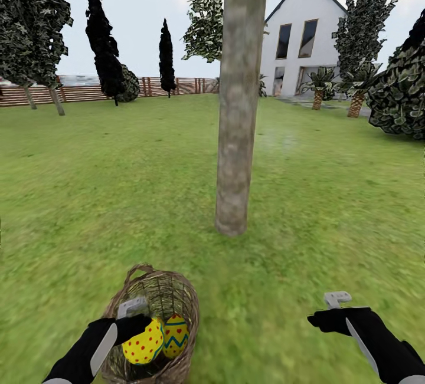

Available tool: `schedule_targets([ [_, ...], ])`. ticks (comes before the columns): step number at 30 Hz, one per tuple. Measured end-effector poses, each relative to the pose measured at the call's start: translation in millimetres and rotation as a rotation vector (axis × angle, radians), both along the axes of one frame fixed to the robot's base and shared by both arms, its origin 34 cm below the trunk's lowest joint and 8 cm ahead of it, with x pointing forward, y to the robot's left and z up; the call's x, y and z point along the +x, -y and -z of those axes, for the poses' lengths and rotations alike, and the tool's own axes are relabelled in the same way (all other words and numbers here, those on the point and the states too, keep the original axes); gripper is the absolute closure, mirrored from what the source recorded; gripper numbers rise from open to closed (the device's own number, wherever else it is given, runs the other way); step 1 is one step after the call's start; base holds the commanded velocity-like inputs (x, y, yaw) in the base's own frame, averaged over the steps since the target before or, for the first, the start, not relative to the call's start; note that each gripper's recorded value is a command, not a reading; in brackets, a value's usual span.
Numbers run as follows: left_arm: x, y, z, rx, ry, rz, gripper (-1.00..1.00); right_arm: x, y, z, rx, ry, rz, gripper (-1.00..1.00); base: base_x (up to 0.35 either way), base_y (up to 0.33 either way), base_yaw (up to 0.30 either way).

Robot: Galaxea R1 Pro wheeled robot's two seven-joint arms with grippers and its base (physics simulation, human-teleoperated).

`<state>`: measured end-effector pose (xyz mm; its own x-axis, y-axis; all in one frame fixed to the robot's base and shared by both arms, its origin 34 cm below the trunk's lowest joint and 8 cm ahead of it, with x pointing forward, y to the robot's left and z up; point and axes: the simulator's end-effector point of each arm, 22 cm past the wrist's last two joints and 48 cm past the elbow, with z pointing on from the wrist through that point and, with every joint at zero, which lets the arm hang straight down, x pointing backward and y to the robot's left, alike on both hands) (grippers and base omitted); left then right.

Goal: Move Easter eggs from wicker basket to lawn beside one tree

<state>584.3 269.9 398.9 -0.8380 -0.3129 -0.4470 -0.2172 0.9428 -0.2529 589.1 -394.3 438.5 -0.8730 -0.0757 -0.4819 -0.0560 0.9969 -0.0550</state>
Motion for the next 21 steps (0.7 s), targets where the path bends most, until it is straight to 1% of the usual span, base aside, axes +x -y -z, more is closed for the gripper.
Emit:
schedule_targets([
  [9,0.1,0.9,-0.4,-0.002,0.001,0.0,1.0,-1.0,-0.8,1.1,0.001,-0.003,-0.001,-1.0,-0.012,0.0,0.0],
  [14,0.3,13.5,-0.4,-0.02,0.002,0.008,1.0,-0.8,-0.9,1.0,0.002,-0.002,-0.002,-1.0,0.0,0.0,0.0],
  [15,0.9,13.8,-0.8,-0.02,0.006,0.007,1.0,-1.0,-1.0,1.1,0.002,-0.002,-0.002,-1.0,0.0,0.0,0.0],
  [17,7.3,11.6,-7.7,-0.012,0.035,0.0,1.0,0.2,-0.8,-3.4,0.002,-0.002,-0.001,-1.0,0.0,0.0,0.0],
  [21,8.4,9.6,-14.2,-0.004,0.039,-0.006,1.0,1.7,-1.3,-11.7,0.002,-0.003,-0.003,-1.0,0.0,0.0,0.0],
])
